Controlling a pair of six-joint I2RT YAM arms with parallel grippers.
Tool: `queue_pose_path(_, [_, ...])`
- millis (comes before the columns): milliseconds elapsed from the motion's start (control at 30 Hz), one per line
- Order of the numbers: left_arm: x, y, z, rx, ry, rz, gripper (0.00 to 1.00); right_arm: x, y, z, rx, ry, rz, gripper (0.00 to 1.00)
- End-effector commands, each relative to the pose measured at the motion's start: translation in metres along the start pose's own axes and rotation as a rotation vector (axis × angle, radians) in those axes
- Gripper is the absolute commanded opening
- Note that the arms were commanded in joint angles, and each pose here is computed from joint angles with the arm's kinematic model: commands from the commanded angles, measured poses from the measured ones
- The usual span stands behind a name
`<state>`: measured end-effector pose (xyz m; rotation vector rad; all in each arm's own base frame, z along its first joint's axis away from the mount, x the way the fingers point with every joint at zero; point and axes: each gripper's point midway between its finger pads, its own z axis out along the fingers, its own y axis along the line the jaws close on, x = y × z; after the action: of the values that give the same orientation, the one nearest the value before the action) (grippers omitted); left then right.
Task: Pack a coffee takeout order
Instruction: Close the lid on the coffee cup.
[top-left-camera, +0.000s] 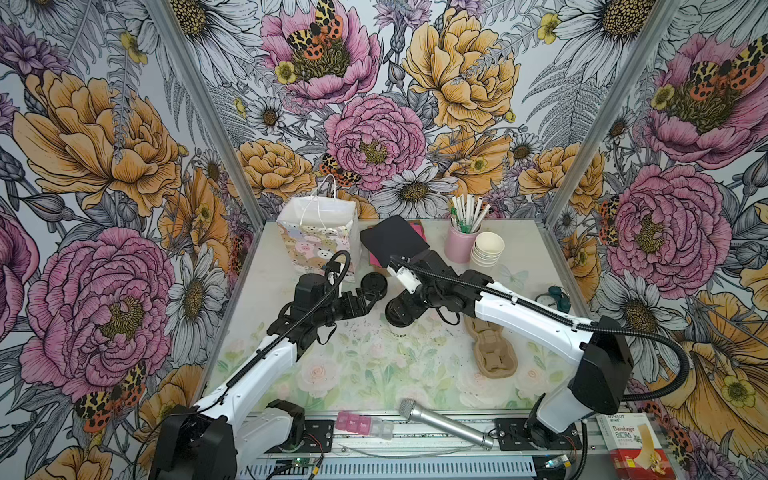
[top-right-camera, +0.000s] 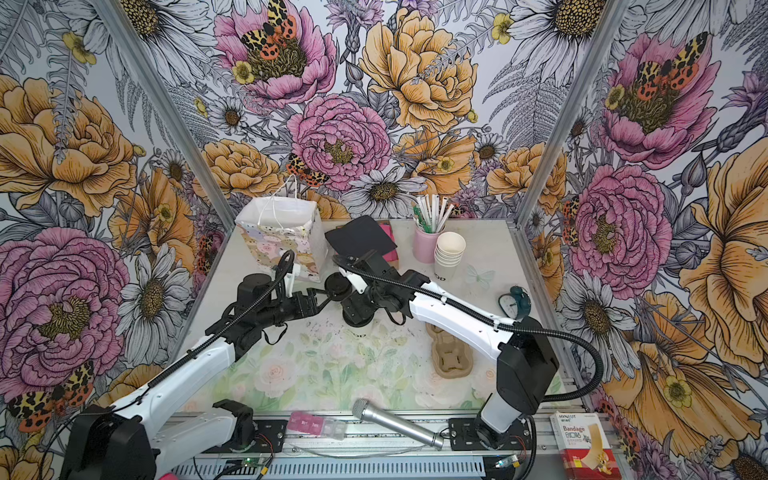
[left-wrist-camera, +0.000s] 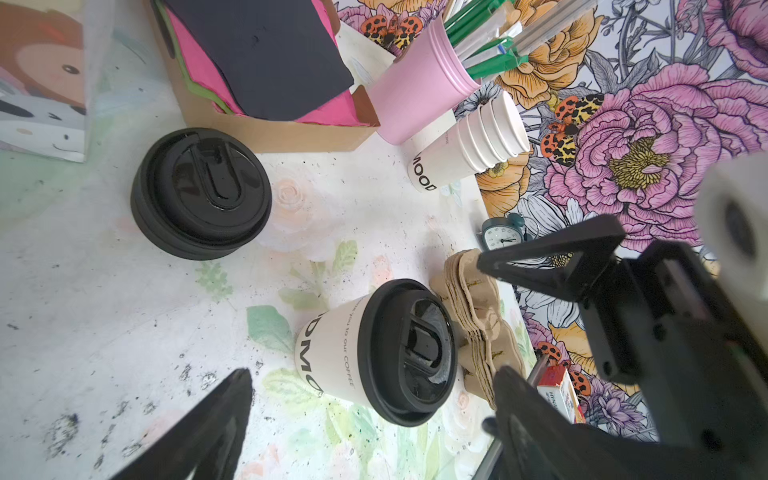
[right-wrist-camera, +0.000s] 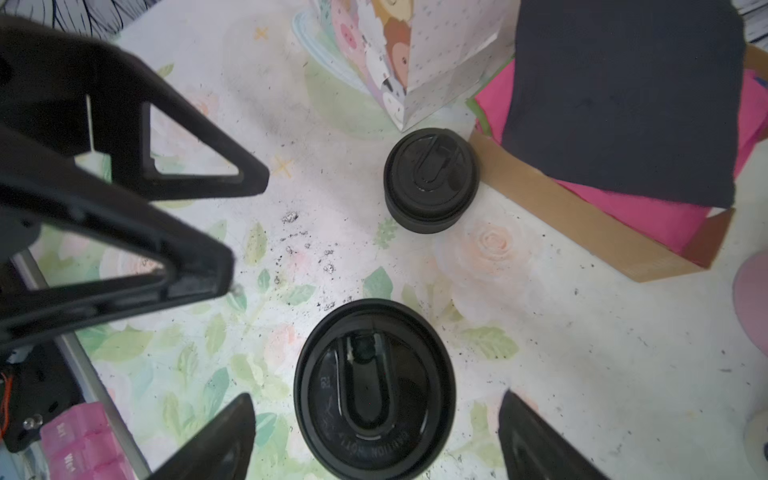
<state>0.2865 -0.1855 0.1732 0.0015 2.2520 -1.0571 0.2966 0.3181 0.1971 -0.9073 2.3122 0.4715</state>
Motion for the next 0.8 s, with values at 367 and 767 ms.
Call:
queue_pose_path(367, [0.008,-0.027,0.031,0.081,0.112,0.035,0.84,0.021,-0.024,0.000,-0.059,-0.025,0.386,0.73])
queue_pose_path(767, [0.013,-0.022,0.049,0.063,0.160,0.012,0.72,0.039,-0.023,0.026,-0.105,0.006,0.468,0.61])
